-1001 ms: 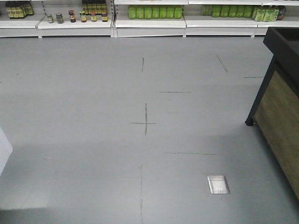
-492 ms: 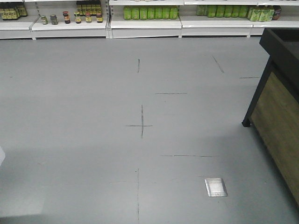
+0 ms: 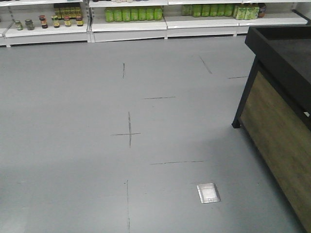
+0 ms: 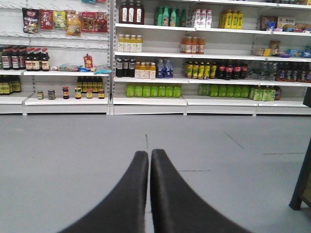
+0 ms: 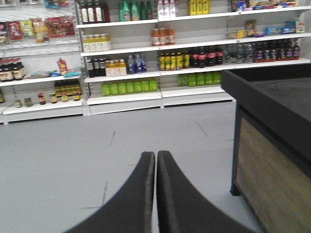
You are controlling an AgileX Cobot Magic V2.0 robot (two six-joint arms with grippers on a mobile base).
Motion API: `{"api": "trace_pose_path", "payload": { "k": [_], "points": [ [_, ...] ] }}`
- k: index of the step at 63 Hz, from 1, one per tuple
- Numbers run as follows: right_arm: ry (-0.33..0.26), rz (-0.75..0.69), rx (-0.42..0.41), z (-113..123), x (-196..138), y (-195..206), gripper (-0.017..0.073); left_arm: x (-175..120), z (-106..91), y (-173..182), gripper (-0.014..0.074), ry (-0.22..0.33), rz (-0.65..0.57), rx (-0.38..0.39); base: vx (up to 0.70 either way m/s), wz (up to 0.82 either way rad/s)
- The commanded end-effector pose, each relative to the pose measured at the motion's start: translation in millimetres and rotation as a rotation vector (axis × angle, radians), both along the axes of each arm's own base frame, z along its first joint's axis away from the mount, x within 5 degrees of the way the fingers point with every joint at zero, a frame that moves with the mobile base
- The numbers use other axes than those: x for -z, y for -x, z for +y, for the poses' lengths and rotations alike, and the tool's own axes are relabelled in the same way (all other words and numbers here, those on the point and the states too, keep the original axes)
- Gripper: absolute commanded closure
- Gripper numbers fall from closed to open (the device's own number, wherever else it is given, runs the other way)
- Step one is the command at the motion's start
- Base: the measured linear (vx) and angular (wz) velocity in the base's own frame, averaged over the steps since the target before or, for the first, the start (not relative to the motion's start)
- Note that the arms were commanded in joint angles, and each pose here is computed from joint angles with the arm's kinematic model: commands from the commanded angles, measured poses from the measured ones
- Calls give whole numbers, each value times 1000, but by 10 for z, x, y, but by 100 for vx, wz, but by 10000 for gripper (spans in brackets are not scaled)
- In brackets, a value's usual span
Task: Pick three apples into basket with both arms
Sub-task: 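Turn the base toward the fruit table holding the light-blue basket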
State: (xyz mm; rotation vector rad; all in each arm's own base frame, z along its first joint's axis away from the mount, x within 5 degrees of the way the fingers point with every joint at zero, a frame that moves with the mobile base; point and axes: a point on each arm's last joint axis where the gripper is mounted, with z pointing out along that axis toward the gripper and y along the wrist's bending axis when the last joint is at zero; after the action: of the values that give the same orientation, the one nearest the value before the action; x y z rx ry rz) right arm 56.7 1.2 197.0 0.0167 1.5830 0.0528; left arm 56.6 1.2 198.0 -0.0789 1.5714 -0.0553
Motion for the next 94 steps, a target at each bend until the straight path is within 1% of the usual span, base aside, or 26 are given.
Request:
{"api": "trace_pose_path", "payload": {
  "k": [1, 94],
  "points": [
    [12, -59, 1, 1, -19, -2, 568, -56, -9, 3, 600, 1, -74, 9, 7, -26],
    [12, -59, 1, 1, -19, -2, 568, -56, -9, 3, 600, 1, -74, 9, 8, -32]
  ]
}}
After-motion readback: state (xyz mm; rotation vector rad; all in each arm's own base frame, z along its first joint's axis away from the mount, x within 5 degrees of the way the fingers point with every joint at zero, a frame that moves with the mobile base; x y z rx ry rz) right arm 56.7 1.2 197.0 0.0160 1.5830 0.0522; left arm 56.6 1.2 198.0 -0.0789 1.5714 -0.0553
